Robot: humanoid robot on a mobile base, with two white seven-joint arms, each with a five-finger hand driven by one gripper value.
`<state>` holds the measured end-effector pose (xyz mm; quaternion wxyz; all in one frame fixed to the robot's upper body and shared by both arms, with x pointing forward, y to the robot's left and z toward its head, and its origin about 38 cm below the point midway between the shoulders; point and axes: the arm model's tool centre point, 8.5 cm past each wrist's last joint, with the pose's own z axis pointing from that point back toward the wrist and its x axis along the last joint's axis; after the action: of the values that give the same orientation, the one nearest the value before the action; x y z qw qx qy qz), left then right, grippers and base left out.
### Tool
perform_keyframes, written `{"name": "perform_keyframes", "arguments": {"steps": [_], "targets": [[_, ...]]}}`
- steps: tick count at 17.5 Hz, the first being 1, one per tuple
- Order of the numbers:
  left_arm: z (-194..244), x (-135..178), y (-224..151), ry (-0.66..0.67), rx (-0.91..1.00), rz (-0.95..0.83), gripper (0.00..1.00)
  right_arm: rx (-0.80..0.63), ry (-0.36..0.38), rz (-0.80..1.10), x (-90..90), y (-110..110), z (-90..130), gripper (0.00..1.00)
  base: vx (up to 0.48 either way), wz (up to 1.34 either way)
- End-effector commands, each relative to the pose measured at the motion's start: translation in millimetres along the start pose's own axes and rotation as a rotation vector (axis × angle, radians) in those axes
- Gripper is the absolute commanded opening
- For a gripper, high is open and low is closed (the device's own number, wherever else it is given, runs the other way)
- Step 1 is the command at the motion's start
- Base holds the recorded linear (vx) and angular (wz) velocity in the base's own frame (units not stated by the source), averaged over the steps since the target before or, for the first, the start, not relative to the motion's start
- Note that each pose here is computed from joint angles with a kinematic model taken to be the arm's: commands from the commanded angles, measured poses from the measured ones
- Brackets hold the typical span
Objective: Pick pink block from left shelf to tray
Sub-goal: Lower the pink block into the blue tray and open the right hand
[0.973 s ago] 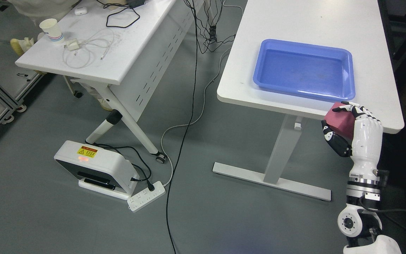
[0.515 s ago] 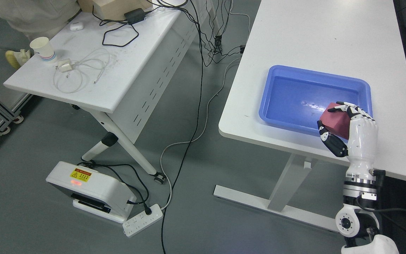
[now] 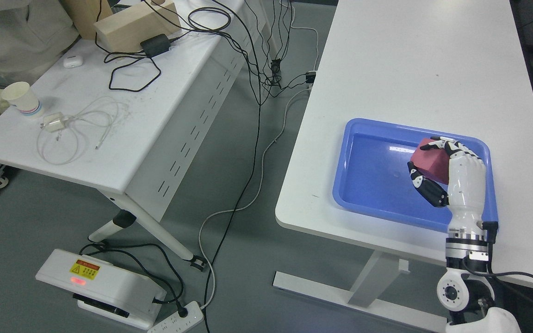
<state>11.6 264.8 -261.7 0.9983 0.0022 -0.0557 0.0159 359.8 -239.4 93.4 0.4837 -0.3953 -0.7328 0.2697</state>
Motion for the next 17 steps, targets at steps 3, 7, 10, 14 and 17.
{"name": "perform_keyframes", "arguments": {"steps": [3, 7, 10, 14, 17], "targets": [[-1.2, 27.2, 10.6, -0.051, 0.017, -0.006, 1.00, 0.196, 0.028, -0.092, 2.3, 23.4, 3.3, 0.23, 0.155, -0.03], [-1.2, 27.2, 10.6, -0.051, 0.017, -0.006, 1.00, 0.196, 0.056, -0.132, -2.7, 22.8, 3.8, 0.44, 0.088, 0.00], [-1.2, 27.2, 10.6, -0.050, 0.017, -0.007, 1.00, 0.178, 0.083, -0.198, -6.3, 20.6, 4.1, 0.58, 0.034, 0.00], [-1.2, 27.2, 10.6, -0.051, 0.017, -0.006, 1.00, 0.159, 0.119, -0.236, -12.4, 16.8, 3.2, 0.76, 0.006, 0.00], [-1.2, 27.2, 10.6, -0.051, 0.017, -0.006, 1.00, 0.147, 0.131, -0.284, -13.4, 16.0, 3.1, 0.93, 0.000, 0.00]]}}
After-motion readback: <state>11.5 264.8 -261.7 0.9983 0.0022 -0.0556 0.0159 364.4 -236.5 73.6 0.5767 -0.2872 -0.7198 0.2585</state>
